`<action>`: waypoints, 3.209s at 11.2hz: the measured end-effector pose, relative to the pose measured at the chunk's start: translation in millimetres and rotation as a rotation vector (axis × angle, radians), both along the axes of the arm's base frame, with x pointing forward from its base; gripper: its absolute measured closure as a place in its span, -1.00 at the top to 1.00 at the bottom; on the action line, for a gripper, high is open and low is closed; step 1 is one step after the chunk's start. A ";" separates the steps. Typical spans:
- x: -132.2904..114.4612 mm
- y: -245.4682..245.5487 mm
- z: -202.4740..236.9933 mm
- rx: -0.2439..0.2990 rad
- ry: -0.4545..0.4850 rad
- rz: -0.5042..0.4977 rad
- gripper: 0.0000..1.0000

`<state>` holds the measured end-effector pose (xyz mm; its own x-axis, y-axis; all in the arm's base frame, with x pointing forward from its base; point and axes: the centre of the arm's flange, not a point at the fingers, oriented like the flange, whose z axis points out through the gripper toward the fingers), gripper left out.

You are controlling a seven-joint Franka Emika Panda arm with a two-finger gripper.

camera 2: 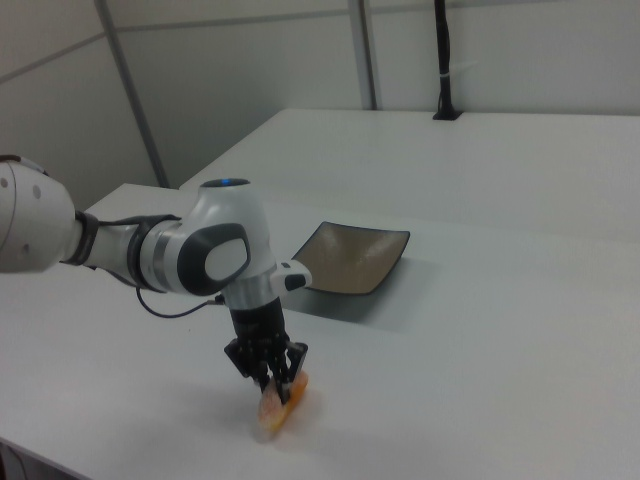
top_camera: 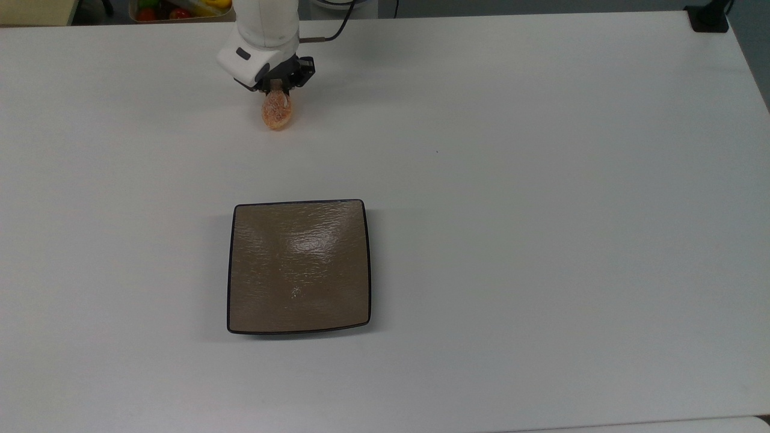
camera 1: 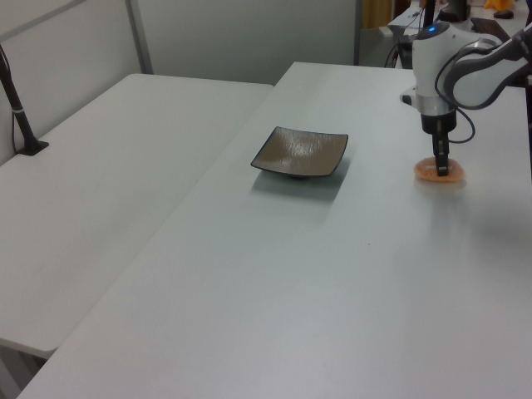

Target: Bread is placed on a ceramic plate

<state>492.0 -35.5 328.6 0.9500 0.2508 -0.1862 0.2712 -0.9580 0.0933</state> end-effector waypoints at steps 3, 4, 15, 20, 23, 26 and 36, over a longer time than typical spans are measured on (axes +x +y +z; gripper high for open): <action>31.8 -0.8 58.6 0.037 -0.025 -0.057 -0.44; 45.5 0.1 79.3 0.060 -0.043 -0.077 -0.44; 222.2 22.7 77.7 0.255 -0.429 -0.031 -0.22; 252.0 48.5 43.7 0.256 -0.509 0.022 -0.15; 256.2 60.8 24.2 0.258 -0.508 0.036 0.30; 257.6 72.1 30.5 0.262 -0.518 0.053 0.99; 126.1 41.8 296.9 0.334 -0.384 -0.162 1.00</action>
<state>618.1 6.3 625.5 0.9655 0.0818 0.2472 0.1242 -0.9791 -0.1609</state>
